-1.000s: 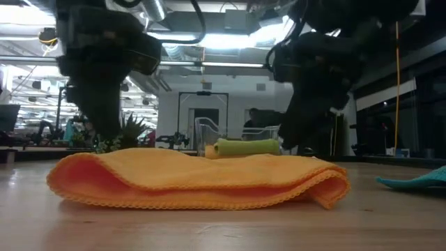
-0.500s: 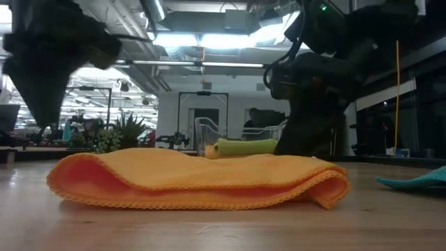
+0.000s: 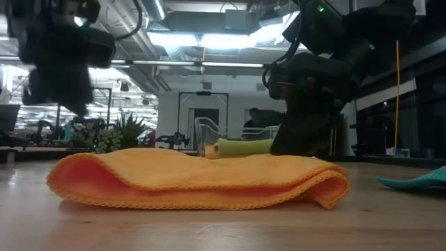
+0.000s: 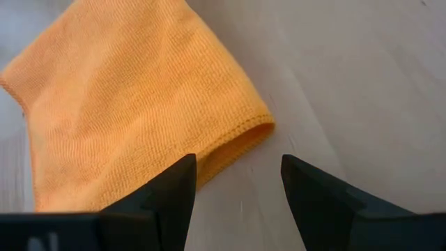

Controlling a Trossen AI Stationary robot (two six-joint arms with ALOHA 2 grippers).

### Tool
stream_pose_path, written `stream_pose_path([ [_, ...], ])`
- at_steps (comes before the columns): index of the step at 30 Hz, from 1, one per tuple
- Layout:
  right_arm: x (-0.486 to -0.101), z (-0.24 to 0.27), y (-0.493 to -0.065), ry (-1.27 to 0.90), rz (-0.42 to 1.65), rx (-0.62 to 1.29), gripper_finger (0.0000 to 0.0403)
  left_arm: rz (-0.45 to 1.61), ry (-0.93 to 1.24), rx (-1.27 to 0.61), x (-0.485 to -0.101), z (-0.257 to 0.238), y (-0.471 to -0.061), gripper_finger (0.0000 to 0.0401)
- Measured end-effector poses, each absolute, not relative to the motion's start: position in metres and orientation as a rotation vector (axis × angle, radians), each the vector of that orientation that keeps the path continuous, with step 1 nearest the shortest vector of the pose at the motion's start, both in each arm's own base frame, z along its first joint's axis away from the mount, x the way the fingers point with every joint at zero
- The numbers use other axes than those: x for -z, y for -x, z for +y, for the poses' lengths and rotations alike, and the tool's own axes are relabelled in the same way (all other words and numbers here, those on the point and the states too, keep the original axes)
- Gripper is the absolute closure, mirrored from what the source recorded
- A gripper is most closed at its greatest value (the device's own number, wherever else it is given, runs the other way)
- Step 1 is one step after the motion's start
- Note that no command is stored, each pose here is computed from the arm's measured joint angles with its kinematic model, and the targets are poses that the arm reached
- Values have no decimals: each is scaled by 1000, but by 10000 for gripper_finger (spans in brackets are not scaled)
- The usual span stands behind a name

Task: Fold microfiber towels
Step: Fold the orange microfiber cloth

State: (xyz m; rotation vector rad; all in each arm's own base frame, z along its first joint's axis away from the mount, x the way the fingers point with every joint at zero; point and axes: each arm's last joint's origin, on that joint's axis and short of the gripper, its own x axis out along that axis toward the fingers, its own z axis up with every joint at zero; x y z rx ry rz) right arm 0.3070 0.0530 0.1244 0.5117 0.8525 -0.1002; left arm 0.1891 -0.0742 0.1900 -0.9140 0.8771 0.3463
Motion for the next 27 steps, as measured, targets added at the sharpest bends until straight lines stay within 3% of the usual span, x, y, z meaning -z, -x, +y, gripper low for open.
stream_pose_path([
  [5, -124, 53, -307, -512, 853, 99, 189, 577, 1059, -178, -165, -70, -194, 297],
  [14, -124, 53, -307, -510, 856, 100, 189, 493, 973, -226, -159, -62, -193, 291],
  [20, -124, 53, -307, -501, 859, 96, 189, 539, 1041, -331, -151, -51, -193, 239],
  [27, -124, 53, -306, -489, 863, 92, 189, 600, 1073, -329, -144, -46, -197, 165],
])
